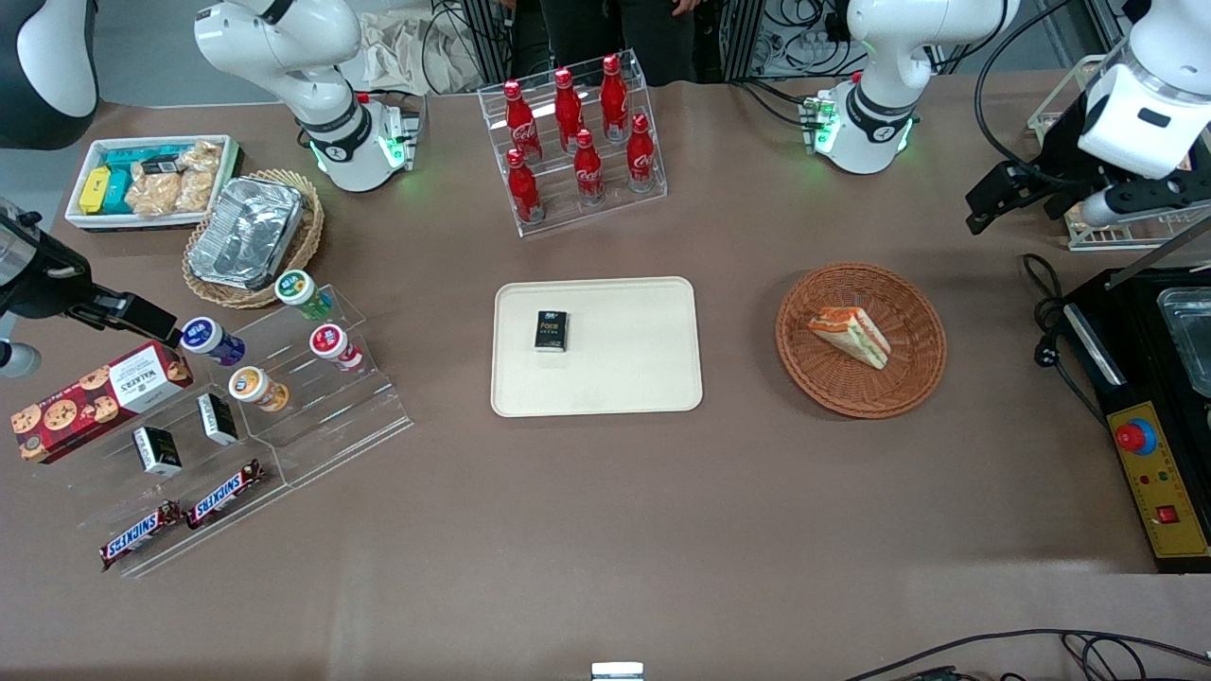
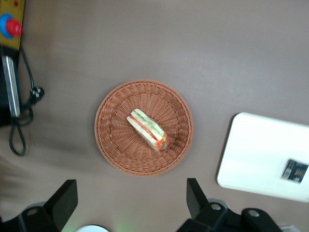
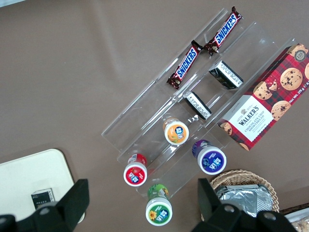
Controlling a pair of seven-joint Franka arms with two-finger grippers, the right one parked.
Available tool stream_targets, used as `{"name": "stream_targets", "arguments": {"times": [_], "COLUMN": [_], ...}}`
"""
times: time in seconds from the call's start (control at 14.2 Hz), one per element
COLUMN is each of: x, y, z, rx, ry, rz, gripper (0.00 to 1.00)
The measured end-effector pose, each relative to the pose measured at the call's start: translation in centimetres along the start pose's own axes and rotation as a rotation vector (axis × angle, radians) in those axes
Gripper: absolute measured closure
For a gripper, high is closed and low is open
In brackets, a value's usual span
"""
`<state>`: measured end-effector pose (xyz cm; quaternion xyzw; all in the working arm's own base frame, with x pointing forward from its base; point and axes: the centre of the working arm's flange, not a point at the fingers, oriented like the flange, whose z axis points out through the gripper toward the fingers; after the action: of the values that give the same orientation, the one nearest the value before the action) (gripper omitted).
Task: Place sandwich from basket to tray
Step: 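Move the left gripper down over the sandwich in the wicker basket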
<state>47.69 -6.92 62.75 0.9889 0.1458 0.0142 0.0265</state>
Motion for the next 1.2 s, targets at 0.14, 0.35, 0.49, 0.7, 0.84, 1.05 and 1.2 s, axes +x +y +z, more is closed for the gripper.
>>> {"name": "stream_targets", "arguments": {"times": [0.14, 0.35, 0.49, 0.7, 0.84, 1.05, 1.2], "x": [0.1, 0.2, 0.0, 0.1, -0.1, -0.5, -0.9], "y": [1.1, 3.4, 4.9, 5.2, 5.0, 4.8, 4.5], "z": [0.7, 1.9, 3.4, 6.2, 8.8, 12.8, 15.9], "rx": [-0.002, -0.006, 0.01, 0.034, 0.044, 0.052, 0.047], "ry": [-0.002, -0.003, -0.025, -0.049, -0.056, -0.058, -0.051], "rz": [-0.137, -0.323, -0.421, -0.545, -0.597, -0.639, -0.648], "gripper": [0.0, 0.0, 0.0, 0.0, 0.0, 0.0, 0.0]}}
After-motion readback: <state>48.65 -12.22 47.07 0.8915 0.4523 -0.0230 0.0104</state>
